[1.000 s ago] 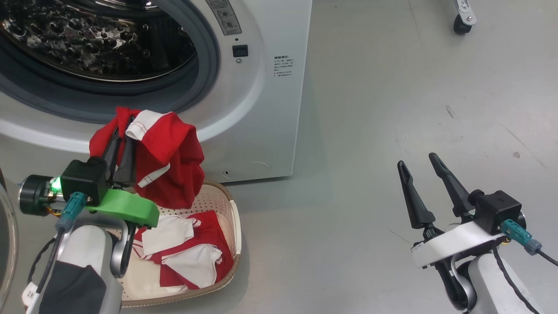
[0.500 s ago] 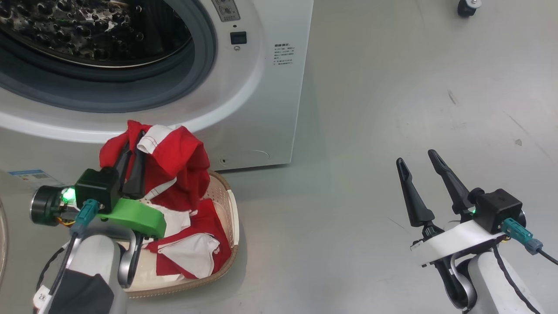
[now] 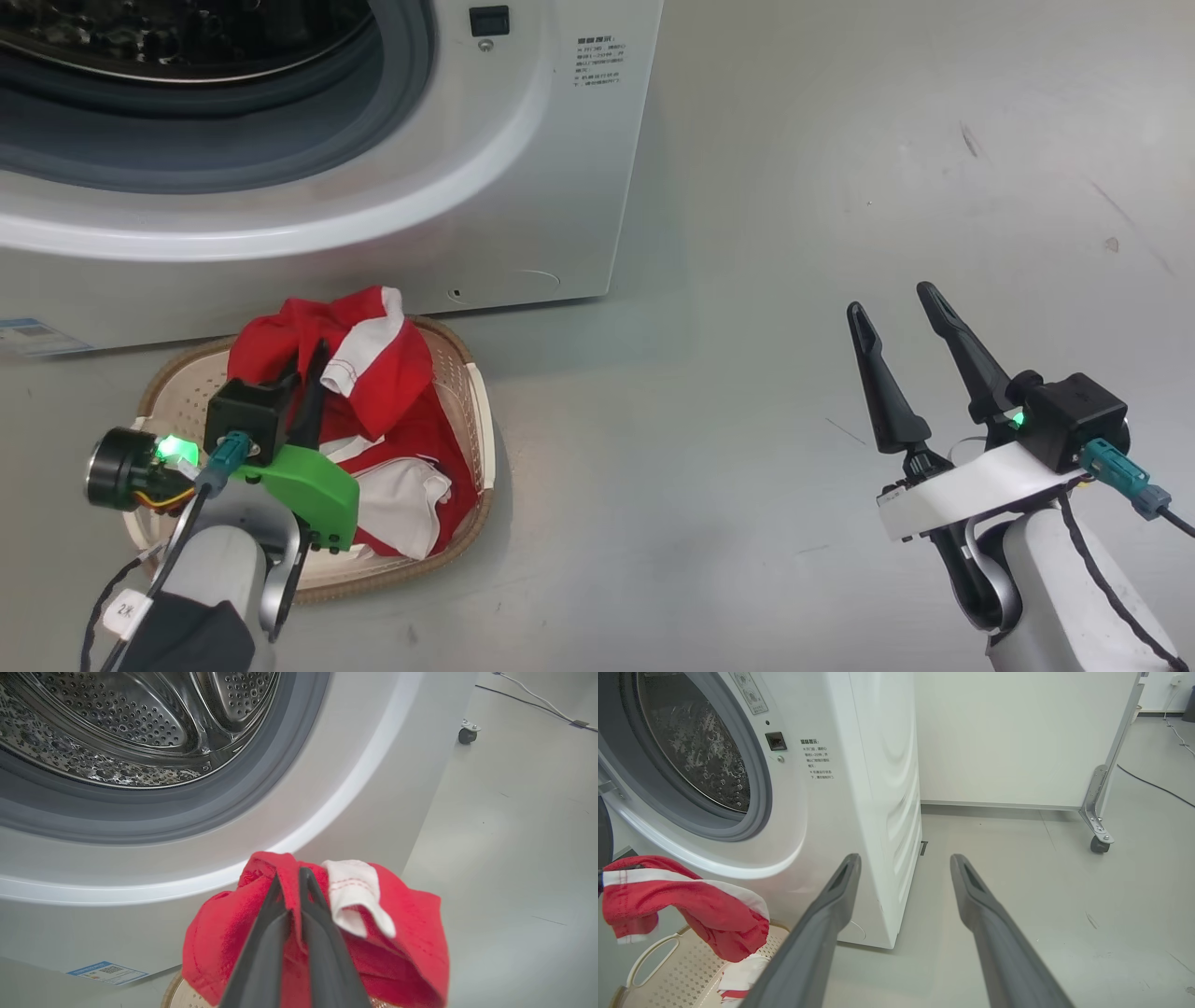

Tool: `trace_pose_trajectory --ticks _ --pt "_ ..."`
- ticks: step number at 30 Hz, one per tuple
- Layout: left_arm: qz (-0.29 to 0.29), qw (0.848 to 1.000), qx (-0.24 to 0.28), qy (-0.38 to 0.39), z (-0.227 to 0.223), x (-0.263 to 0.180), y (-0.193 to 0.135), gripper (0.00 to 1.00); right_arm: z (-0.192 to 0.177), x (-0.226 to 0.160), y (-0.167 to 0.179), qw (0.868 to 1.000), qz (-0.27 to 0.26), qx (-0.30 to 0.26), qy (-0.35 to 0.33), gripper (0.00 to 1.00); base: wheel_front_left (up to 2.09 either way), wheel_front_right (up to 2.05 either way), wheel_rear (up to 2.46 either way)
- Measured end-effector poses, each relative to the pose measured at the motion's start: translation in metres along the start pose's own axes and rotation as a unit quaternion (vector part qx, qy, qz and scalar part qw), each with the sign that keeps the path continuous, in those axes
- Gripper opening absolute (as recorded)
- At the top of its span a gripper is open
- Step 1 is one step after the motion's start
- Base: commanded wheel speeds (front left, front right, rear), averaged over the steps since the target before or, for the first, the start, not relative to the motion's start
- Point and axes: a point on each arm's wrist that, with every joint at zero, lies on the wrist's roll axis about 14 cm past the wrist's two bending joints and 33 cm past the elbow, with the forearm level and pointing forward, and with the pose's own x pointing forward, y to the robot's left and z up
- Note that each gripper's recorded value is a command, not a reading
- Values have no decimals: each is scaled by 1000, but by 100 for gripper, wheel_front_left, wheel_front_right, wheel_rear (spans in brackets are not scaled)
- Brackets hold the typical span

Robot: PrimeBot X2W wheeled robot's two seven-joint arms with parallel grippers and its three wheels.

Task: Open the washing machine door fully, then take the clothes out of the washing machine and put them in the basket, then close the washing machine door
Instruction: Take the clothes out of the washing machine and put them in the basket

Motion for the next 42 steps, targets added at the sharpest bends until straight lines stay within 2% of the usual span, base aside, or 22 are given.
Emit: trace_pose_trajectory --ticks 12,20,25,33,38,42 --pt "-17 993 15 114 -63 14 0 0 -15 14 -6 1000 1 -3 19 100 0 0 0" --pt "-40 992 13 122 -67 32 -14 0 -22 16 -17 999 -11 -7 30 100 0 0 0" --pt "-38 986 13 161 -91 31 -11 0 -27 17 -21 999 -14 -10 37 100 0 0 0" --pt "-11 975 13 219 -126 23 12 0 -33 17 -33 998 -19 -23 50 100 0 0 0" --pt "41 967 -1 251 -144 17 40 0 -39 18 -33 998 -17 -23 57 100 0 0 0" --pt "63 963 -11 263 -153 16 50 0 -42 20 -35 998 -16 -27 63 100 0 0 0"
